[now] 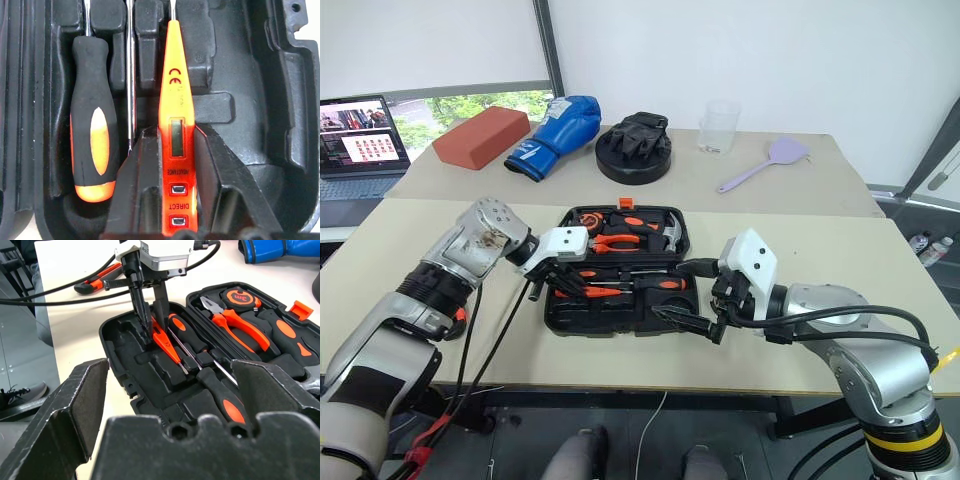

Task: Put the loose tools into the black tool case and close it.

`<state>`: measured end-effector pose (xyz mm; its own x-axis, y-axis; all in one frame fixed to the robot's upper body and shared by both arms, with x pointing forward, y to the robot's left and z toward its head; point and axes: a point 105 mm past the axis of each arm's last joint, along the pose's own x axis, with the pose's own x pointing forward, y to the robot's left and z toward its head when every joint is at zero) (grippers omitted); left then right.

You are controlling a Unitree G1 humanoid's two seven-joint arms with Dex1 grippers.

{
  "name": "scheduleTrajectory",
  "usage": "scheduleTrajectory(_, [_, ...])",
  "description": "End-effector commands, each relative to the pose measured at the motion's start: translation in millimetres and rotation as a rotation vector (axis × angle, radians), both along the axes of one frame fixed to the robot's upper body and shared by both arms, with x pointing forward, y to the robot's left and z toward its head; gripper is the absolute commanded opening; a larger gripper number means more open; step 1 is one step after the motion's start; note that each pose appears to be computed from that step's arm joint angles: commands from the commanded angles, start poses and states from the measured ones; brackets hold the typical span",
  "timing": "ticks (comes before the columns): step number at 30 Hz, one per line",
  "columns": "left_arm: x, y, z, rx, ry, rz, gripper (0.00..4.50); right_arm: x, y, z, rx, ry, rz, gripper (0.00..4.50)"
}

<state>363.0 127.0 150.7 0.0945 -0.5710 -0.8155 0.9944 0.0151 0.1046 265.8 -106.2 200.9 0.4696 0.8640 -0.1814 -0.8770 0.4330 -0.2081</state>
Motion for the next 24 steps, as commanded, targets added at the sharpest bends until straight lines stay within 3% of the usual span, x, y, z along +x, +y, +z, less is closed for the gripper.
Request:
scheduleTrajectory(1, [-8,-5,30,-0.121,-0.018,-0.035,2.94,-1,3,10,0.023,-0.043,0.013,4.5])
scheduleTrajectory(2, [-15,-5,39,-0.185,0.003,-0.05,3.34,-2,3,10,0.026,-0.04,0.015,4.5])
scheduleTrajectory(6, [-27,12,43,-0.285,0.034,-0.021,3.34,-3,3,9,0.034,-0.031,0.021,4.5])
scheduleTrajectory(10, [-11,23,32,-0.427,-0.04,0.127,2.26,-3,4,7,0.034,-0.025,0.025,4.5])
scheduleTrajectory(15, [-7,23,15,-0.563,-0.086,0.216,0.18,-2,4,7,0.037,-0.019,0.03,4.5])
scheduleTrajectory(24, [-4,16,-13,-0.549,-0.19,0.234,0.03,-1,5,6,0.033,-0.008,0.041,4.5])
